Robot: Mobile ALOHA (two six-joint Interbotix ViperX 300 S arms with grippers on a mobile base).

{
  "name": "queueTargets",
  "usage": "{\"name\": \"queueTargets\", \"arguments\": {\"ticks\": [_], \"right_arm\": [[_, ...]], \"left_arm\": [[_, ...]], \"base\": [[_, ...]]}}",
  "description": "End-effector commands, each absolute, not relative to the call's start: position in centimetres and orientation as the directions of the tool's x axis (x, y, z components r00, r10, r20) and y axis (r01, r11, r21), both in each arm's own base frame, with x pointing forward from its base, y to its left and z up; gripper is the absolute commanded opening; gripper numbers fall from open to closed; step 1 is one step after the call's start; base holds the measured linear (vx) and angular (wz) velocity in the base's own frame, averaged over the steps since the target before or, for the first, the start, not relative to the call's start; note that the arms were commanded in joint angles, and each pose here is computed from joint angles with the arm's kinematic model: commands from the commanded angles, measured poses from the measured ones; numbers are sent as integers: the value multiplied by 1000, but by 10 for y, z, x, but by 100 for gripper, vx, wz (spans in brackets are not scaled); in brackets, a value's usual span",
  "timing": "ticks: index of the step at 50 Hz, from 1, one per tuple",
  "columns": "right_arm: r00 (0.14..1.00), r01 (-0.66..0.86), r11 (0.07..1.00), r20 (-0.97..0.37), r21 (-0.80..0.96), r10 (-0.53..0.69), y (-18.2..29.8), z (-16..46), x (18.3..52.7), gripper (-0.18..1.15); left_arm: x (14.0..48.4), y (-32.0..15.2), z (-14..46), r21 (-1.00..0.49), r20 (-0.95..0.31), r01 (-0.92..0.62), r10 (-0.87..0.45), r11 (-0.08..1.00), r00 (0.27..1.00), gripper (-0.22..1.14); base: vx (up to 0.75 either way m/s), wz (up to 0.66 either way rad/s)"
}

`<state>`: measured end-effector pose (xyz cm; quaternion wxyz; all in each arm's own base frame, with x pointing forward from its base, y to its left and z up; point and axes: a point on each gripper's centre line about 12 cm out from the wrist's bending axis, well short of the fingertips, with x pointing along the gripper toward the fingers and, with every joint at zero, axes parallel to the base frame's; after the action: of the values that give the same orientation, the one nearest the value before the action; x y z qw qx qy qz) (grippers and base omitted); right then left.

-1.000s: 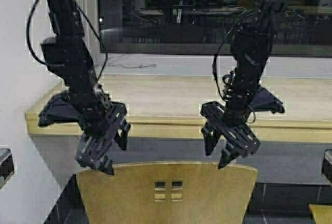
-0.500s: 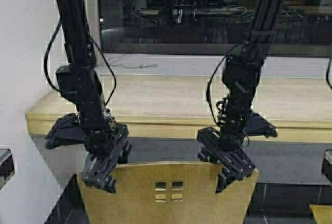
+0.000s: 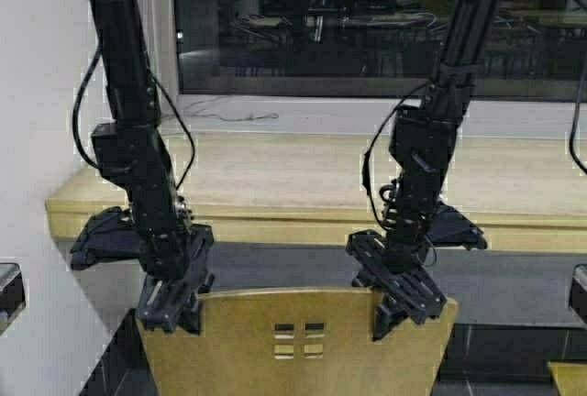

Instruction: Push the chairs under the table

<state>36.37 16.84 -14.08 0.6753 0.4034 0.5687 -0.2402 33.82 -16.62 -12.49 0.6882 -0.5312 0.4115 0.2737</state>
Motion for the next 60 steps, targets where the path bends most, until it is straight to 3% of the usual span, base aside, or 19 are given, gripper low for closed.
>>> {"name": "queueTargets", "arguments": {"ticks": [1,21,60], "right_arm": [[251,749,598,-957,286,142,172,-134,367,37],[253,744,603,-957,287,144,175,-143,372,38],[190,741,629,-972,236,141,176,-139,351,38]], "left_arm": [[347,-172,-120,-532,-841,-792,-75,300,536,35],[376,-161,-112,-574,-811,-767,-67,286,582,35],[377,-161,-100,-583,-804,-758,-73,291,590,35]], "base": [[0,0],[3,1],[16,-1]]}}
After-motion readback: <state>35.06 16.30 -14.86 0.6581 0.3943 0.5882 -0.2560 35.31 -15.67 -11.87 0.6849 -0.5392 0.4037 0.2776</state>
